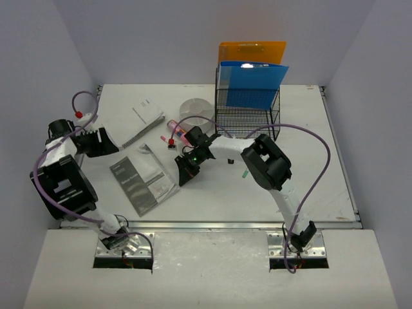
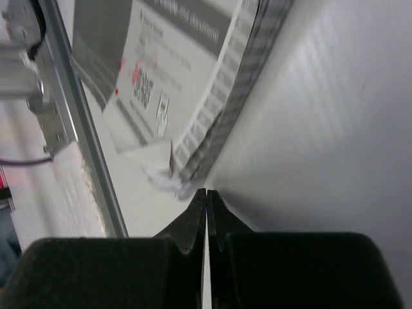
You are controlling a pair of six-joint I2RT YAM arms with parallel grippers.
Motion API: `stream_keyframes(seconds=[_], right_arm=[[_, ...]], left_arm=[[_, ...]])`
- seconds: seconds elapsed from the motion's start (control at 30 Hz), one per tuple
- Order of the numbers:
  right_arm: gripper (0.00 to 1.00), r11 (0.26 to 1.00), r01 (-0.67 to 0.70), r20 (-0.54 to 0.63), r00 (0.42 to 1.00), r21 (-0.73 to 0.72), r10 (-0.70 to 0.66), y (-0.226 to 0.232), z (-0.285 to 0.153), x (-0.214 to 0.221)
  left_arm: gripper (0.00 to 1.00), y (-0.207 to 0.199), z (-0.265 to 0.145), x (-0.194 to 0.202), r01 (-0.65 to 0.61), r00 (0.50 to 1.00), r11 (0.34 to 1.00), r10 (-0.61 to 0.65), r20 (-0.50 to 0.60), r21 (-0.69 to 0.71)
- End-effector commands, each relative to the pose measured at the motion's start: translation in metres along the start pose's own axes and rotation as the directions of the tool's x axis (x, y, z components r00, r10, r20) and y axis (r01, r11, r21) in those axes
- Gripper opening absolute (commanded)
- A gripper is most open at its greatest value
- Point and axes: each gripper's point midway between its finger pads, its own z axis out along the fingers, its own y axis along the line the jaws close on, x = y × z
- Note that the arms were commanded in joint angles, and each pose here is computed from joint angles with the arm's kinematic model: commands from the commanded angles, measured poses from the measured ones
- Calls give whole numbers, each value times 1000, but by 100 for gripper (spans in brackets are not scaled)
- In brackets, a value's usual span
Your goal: Organize the desk
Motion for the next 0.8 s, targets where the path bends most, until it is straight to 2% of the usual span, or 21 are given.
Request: stream_keyframes(seconds=[0.0, 0.13, 0.2, 0.23, 0.27, 0.3, 0.33, 0.37, 0.43, 0.53, 0.67, 0.77], right_arm=[[0, 997, 67, -42, 997, 46, -65, 6, -28, 25], [0, 996, 53, -71, 996, 66, -49, 11, -40, 51], [0, 995, 65, -52, 997, 75, -61, 20, -51, 49], [3, 993, 69, -38, 997, 99, -65, 20, -54, 44], [20, 991, 71, -3, 997, 113, -71, 24, -61, 27], [27, 991, 53, 9, 998, 124, -54, 25, -64, 21], [38, 990, 58, 37, 997, 131, -63, 28, -68, 2], [46, 989, 63, 57, 996, 134, -71, 31, -71, -13], [51, 987, 78, 119, 988, 142, -95, 37, -77, -49], [54, 986, 71, 176, 979, 151, -98, 30, -71, -83], [51, 988, -1, 209, 977, 153, -31, 11, -52, -122], [49, 987, -61, 218, 976, 148, 27, -8, -35, -125]], left_arm=[[52, -12, 30, 30, -97, 982, 981, 122, -144, 171], [50, 2, 35, 35, -78, 985, 993, 90, -145, 84], [50, 2, 25, 27, -66, 992, 997, 70, -102, 44], [51, 4, 19, 23, -59, 996, 998, 61, -72, 25], [51, -1, 11, 21, -36, 998, 999, 36, -46, 8], [52, 0, 4, 18, -18, 999, 1000, 18, -28, -20], [51, -1, 0, 16, -1, 1000, 1000, 0, -15, -30], [51, 0, -6, 16, 23, 1000, 999, -23, 1, -40], [52, 2, -18, 16, 81, 996, 994, -78, 37, -74], [53, 10, -25, 32, 175, 985, 975, -174, 22, -136], [50, 19, -26, 59, 293, 954, 941, -300, -18, -169], [50, 29, -26, 72, 356, 931, 914, -365, -16, -194]])
